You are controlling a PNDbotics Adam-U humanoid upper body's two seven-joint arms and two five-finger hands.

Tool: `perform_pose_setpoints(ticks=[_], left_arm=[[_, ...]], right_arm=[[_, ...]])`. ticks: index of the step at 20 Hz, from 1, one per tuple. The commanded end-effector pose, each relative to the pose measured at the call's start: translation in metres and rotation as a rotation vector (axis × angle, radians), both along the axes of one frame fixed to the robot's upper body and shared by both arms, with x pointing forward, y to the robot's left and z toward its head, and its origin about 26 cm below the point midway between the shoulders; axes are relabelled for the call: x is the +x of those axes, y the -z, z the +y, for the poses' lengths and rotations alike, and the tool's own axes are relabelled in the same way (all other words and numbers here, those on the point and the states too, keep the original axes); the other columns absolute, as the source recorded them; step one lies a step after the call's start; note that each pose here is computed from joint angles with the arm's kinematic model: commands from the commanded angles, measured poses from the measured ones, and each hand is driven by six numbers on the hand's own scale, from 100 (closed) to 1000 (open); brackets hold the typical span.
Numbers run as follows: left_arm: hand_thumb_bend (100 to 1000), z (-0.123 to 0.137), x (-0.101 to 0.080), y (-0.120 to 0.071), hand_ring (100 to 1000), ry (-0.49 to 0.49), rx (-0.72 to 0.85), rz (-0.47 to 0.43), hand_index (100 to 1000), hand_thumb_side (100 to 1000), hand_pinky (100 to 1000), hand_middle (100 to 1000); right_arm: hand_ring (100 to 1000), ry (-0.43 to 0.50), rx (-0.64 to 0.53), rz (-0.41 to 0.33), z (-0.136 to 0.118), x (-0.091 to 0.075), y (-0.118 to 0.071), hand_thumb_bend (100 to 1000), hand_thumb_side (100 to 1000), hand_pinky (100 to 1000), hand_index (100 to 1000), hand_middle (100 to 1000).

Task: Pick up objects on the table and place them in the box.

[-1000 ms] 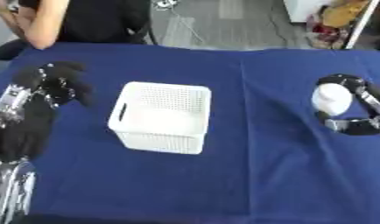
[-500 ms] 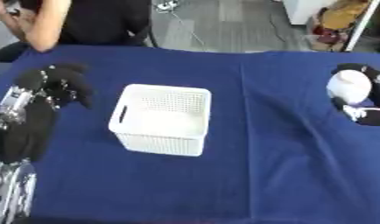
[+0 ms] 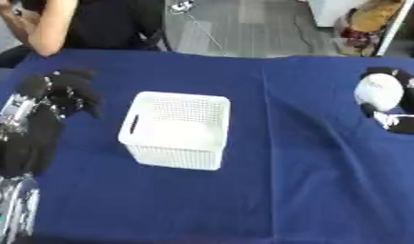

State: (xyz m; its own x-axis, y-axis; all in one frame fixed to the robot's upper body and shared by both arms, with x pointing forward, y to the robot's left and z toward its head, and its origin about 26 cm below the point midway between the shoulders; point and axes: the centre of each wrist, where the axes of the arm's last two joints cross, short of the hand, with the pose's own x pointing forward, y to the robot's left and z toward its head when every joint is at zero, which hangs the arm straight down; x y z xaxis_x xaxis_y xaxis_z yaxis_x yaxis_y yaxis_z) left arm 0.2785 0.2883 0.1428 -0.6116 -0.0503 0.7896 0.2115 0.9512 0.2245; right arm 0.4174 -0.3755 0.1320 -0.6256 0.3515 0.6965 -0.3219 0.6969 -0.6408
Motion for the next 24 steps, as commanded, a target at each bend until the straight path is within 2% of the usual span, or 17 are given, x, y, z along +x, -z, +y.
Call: perform_pose_setpoints(ticks=[1, 7, 10, 24], left_arm=[[119, -0.001, -0.001, -0.006, 563, 0.007, 0.008, -0.019, 697, 966, 479, 730], [120, -0.002, -0.001, -0.005, 563, 0.014, 0.007, -0.010, 697, 967, 479, 730], [120, -0.002, -0.001, -0.005, 563, 0.015, 0.006, -0.006, 697, 967, 478, 730], [118, -0.005, -0.001, -0.004, 564, 0.035, 0.005, -0.004, 696, 966, 478, 730]], right_arm=[[623, -0.248, -0.140, -0.186, 0.024, 0.012, -0.032, 100, 100, 424, 491, 343], [616, -0.398, -0.119, -0.265, 0.079, 0.030, -0.065, 100, 100, 424, 491, 349], [615, -0.429, -0.115, -0.269, 0.092, 0.035, -0.073, 100, 100, 422, 489, 348], [623, -0.553, -0.116, -0.216, 0.157, 0.053, -0.060, 100, 100, 426, 486, 345]])
